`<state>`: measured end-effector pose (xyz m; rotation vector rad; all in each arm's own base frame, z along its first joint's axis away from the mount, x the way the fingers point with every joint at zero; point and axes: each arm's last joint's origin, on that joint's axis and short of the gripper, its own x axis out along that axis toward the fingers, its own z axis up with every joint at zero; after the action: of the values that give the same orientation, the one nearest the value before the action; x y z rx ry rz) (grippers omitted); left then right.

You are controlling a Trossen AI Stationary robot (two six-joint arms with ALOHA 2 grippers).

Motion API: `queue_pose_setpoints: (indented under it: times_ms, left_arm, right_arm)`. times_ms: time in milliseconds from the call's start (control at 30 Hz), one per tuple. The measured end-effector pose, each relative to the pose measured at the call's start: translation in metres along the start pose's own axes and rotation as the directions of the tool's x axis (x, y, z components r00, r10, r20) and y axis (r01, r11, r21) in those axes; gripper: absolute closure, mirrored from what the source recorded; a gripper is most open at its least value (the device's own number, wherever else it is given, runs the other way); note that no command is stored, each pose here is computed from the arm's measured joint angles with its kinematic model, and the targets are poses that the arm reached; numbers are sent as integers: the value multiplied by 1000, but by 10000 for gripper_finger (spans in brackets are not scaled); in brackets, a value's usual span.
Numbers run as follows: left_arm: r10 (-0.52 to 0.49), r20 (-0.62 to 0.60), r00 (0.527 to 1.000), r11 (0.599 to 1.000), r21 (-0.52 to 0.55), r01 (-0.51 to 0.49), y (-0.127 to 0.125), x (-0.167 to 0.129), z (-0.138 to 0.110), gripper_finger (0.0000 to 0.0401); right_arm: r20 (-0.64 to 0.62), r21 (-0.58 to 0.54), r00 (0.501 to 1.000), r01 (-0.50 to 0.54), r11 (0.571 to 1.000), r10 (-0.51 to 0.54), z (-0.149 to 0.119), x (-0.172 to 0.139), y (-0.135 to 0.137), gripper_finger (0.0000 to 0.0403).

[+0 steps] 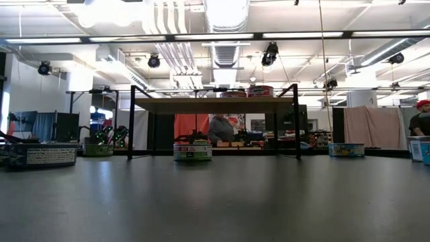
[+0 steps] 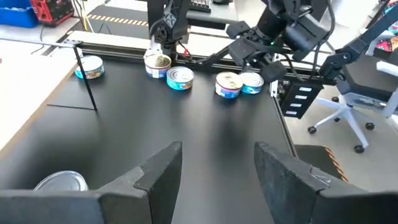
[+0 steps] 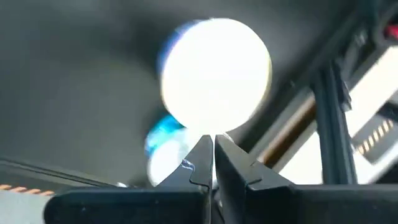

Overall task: Stack canned seafood by type on shelf
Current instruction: Stack the blue-pink tuna can on top of the other blue-pink tuna can on the shelf

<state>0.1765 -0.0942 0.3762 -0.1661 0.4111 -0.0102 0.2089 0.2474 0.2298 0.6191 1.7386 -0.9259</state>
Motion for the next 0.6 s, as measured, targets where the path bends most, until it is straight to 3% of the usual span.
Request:
queue_pose_setpoints:
  times_ms: [133,467,600]
  left_arm:
    - [7,-17,1000,1000,-26,-8,1,0,-2,207]
    - [27,-65,998,998,-52,-30,3,0,-7,186]
    - [-1,-78,997,997,-79,-5,2,0,-8,181]
  right_arm:
    - [-73,21,997,27,999,-25,2,11,-14,394]
    - [-82,18,996,-38,999,39,20,67,-28,394]
    - [-80,19,987,-136,990,138,26,74,-20,394]
